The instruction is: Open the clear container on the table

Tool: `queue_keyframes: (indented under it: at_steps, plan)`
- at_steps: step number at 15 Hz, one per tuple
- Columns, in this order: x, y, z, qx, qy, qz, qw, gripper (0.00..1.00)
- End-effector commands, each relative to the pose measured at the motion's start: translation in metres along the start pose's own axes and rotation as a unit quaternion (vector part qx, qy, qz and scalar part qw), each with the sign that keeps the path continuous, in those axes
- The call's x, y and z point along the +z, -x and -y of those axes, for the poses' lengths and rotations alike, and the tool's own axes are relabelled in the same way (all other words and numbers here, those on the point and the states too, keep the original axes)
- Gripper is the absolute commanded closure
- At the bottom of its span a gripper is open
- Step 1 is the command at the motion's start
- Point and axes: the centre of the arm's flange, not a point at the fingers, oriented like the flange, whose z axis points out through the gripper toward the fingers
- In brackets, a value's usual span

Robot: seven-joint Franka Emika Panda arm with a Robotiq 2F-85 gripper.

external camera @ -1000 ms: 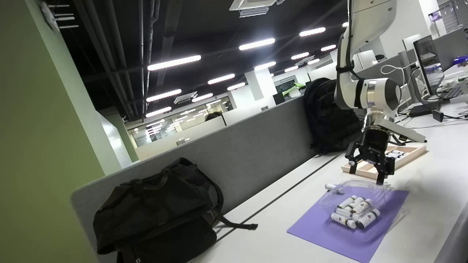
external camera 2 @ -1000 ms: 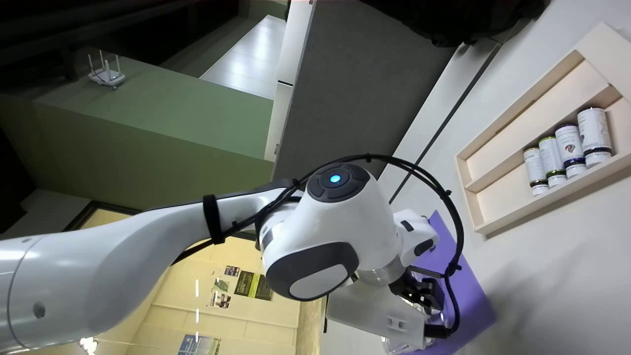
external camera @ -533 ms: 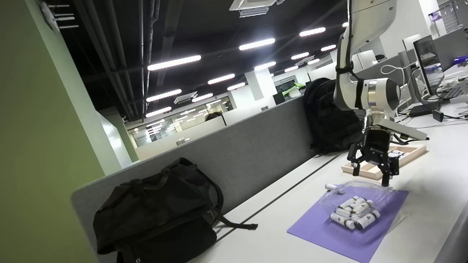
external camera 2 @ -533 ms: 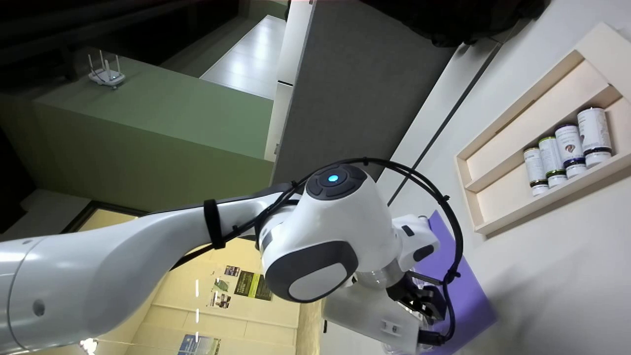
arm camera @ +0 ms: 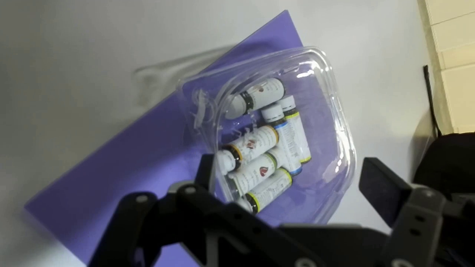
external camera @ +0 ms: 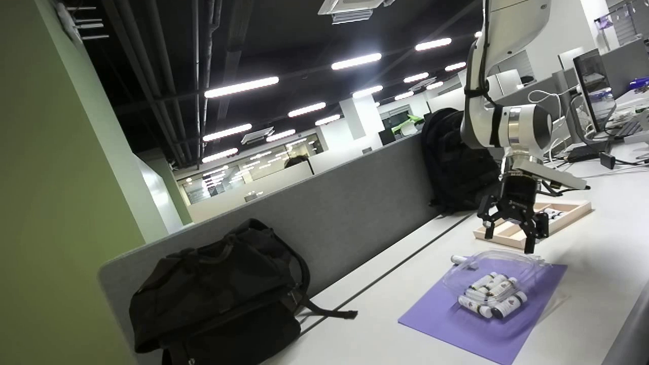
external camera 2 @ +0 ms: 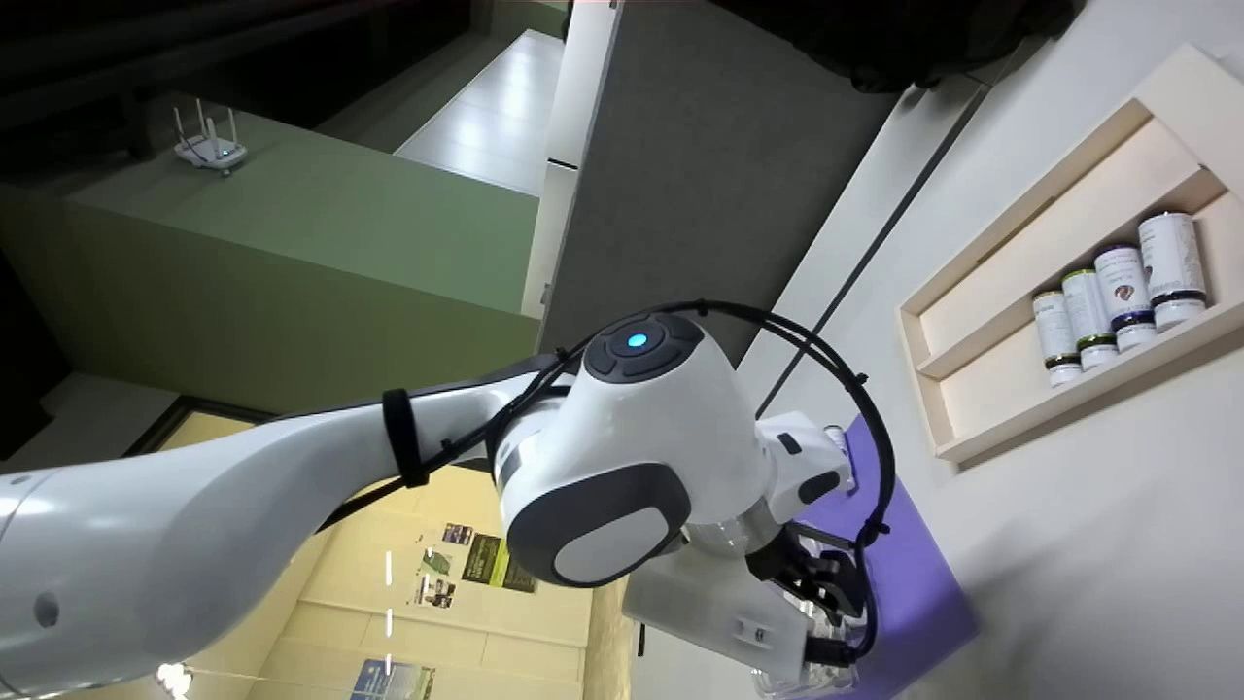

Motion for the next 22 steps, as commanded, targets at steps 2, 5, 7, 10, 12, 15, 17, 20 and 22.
queue_keyframes:
  at_steps: [2, 5, 7, 10, 12, 15, 17, 20, 22]
  plan:
    - [-0.016, 0.008, 0.011, -0.039, -0.057, -0.028, 0.9972, 0.0]
    - [-0.017, 0.007, 0.011, -0.009, -0.041, -0.016, 0.999, 0.0]
    - [-0.014, 0.006, 0.009, 0.017, -0.017, -0.001, 0.9997, 0.0]
    - [-0.011, 0.007, 0.007, 0.046, 0.009, 0.008, 0.9989, 0.0]
    - [-0.008, 0.005, 0.005, 0.055, 0.016, 0.012, 0.9983, 0.0]
    - [-0.001, 0.004, -0.002, 0.068, 0.026, 0.02, 0.9972, 0.0]
    - [0.003, 0.006, -0.005, 0.072, 0.03, 0.023, 0.9967, 0.0]
    - [0.008, 0.008, -0.007, 0.069, 0.033, 0.027, 0.9967, 0.0]
    - [0.01, 0.009, -0.008, 0.063, 0.031, 0.028, 0.9972, 0.0]
